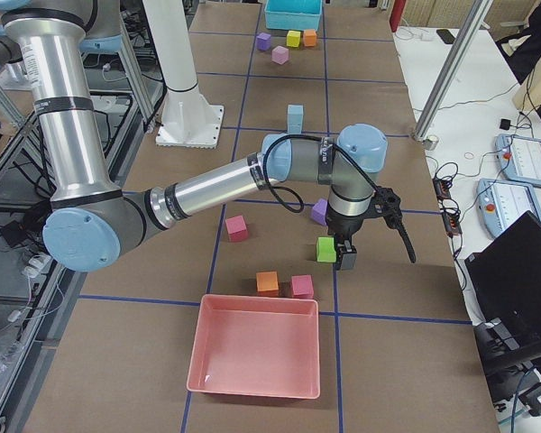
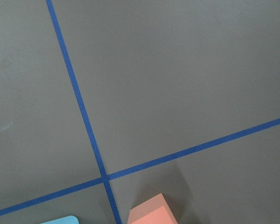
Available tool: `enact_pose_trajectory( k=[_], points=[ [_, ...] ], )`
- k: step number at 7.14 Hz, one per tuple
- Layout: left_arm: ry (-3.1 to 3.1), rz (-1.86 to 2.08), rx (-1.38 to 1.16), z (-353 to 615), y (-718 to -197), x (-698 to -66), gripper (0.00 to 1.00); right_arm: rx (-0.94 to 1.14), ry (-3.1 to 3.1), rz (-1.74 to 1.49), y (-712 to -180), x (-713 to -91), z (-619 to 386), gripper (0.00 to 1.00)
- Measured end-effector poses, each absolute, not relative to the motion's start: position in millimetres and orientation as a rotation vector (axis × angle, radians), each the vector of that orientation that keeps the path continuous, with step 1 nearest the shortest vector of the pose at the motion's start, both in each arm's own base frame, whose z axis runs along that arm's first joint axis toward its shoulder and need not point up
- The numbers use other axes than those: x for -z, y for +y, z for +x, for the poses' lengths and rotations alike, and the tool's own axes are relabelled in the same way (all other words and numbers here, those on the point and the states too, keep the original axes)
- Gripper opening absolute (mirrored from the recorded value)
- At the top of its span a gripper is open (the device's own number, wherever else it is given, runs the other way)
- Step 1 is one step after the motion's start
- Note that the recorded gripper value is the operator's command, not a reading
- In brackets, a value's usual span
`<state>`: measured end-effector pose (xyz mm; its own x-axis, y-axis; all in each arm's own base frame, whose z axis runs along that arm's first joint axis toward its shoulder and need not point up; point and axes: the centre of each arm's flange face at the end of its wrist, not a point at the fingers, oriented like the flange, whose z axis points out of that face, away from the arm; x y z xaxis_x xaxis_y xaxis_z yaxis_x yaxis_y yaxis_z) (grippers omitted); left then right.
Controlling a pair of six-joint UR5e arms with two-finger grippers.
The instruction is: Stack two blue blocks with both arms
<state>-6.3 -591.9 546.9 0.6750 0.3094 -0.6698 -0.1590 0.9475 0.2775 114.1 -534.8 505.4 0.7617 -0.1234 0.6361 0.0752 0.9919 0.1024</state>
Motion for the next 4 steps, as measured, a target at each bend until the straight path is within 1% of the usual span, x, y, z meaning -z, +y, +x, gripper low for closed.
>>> enact_pose_trajectory(
  k=[4],
  points=[
    [0.81,0.201,-0.252,-13.0,-583.4,-563.5,0.98,0.104,-0.699,0.064,-532.0,-509.6,113.5,1.0]
  ],
)
